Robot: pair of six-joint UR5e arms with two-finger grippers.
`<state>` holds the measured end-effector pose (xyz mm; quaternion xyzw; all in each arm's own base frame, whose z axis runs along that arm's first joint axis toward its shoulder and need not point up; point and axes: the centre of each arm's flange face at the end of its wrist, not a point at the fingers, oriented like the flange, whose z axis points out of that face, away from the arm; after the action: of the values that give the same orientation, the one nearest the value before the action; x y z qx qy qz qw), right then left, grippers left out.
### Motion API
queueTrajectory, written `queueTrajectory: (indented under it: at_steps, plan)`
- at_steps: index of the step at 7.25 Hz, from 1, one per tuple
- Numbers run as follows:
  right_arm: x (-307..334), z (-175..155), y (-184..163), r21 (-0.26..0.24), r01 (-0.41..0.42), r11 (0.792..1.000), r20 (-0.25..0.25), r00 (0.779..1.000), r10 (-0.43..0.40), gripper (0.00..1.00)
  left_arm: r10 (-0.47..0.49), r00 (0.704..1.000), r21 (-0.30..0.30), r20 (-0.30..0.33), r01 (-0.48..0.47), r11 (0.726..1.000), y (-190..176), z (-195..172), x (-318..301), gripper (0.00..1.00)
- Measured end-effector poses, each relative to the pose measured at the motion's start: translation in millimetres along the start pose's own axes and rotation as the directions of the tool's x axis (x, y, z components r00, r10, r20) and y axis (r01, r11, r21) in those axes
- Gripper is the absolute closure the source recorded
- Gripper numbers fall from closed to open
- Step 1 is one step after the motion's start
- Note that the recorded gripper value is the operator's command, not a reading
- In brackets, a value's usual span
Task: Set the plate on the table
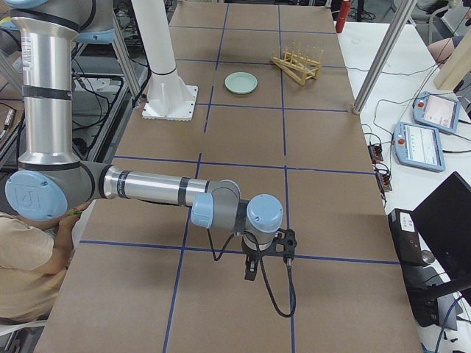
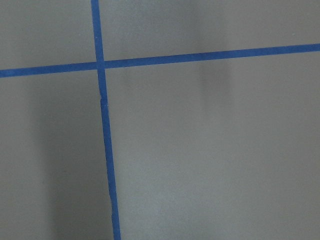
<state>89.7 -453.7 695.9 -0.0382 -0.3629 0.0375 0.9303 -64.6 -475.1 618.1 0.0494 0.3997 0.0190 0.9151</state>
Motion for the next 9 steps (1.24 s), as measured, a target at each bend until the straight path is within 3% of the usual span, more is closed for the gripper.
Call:
queueTrajectory:
  at_steps: [2,9]
  plan:
    - [0.2,0.2,0.3,0.0,0.0,1.0,0.0,1.0,0.0,0.0,-0.022,0.999,0.002,0.036,0.022,1.0,3.9,0.6,-4.9,0.0]
    - [0.1,0.1,0.1,0.0,0.0,1.0,0.0,1.0,0.0,0.0,-0.067,0.997,0.035,0.044,0.065,0.997,6.3,-15.4,-23.9,0.0]
